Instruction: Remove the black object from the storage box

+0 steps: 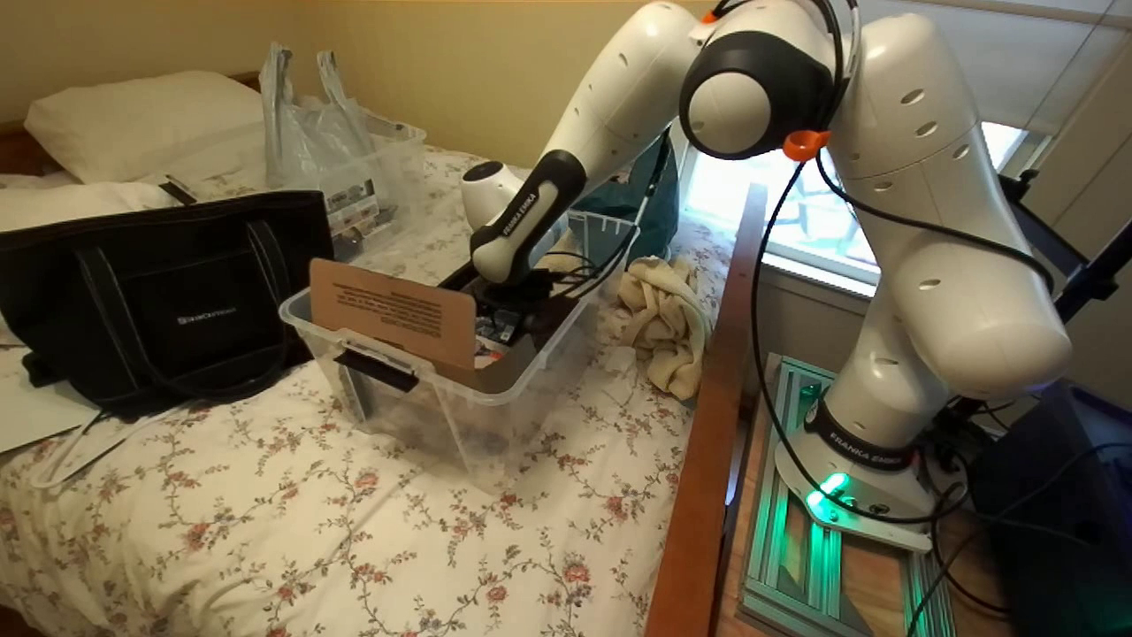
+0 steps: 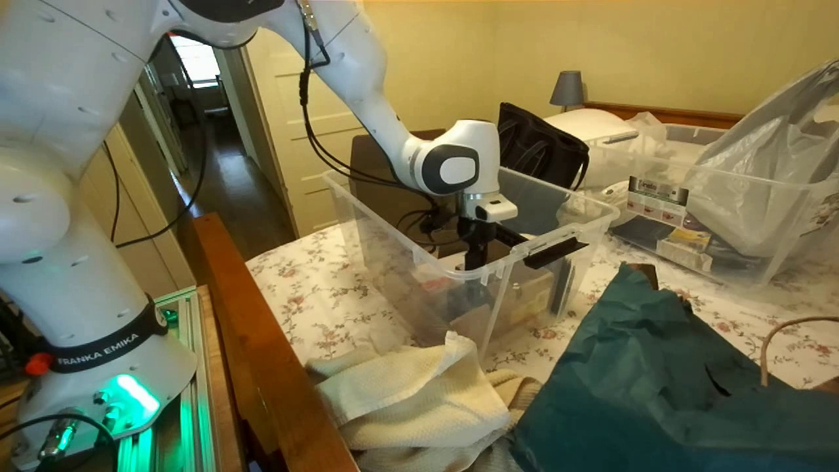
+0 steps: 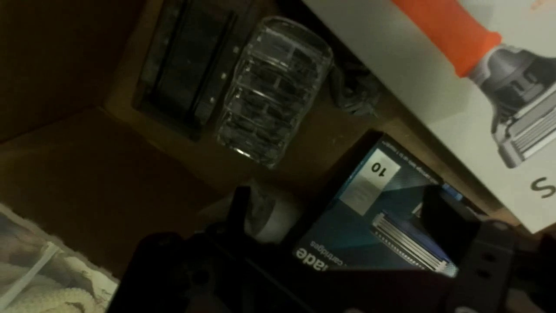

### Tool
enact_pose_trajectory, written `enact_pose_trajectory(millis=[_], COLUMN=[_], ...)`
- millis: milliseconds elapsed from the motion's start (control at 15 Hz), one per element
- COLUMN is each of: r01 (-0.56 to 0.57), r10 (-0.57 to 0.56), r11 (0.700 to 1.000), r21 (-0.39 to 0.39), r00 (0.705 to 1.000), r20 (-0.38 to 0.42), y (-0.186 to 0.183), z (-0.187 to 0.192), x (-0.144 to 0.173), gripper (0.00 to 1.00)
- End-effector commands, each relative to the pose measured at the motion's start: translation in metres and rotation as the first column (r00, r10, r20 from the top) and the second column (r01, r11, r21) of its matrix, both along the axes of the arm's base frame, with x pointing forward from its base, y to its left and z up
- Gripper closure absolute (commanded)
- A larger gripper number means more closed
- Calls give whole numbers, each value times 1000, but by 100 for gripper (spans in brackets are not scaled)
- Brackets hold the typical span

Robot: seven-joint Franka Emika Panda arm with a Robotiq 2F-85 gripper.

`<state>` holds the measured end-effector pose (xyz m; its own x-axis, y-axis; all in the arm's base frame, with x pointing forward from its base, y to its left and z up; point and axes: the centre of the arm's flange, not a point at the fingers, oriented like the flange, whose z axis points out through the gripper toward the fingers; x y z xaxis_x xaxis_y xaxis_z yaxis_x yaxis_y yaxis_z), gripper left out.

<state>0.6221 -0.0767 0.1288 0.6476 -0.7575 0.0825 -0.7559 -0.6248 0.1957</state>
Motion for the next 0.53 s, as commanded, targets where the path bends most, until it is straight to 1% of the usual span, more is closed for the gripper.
enact_pose_trajectory(millis=[0, 200, 467], r01=[82, 141, 221], r10=[-83, -143, -226], r11=[996, 989, 973], r21=[20, 46, 61], r00=[996, 988, 967], r20=[24, 55, 114], y=[4, 2, -3], z=[-16, -26, -36], x=[0, 0, 1], gripper=[0, 0, 0])
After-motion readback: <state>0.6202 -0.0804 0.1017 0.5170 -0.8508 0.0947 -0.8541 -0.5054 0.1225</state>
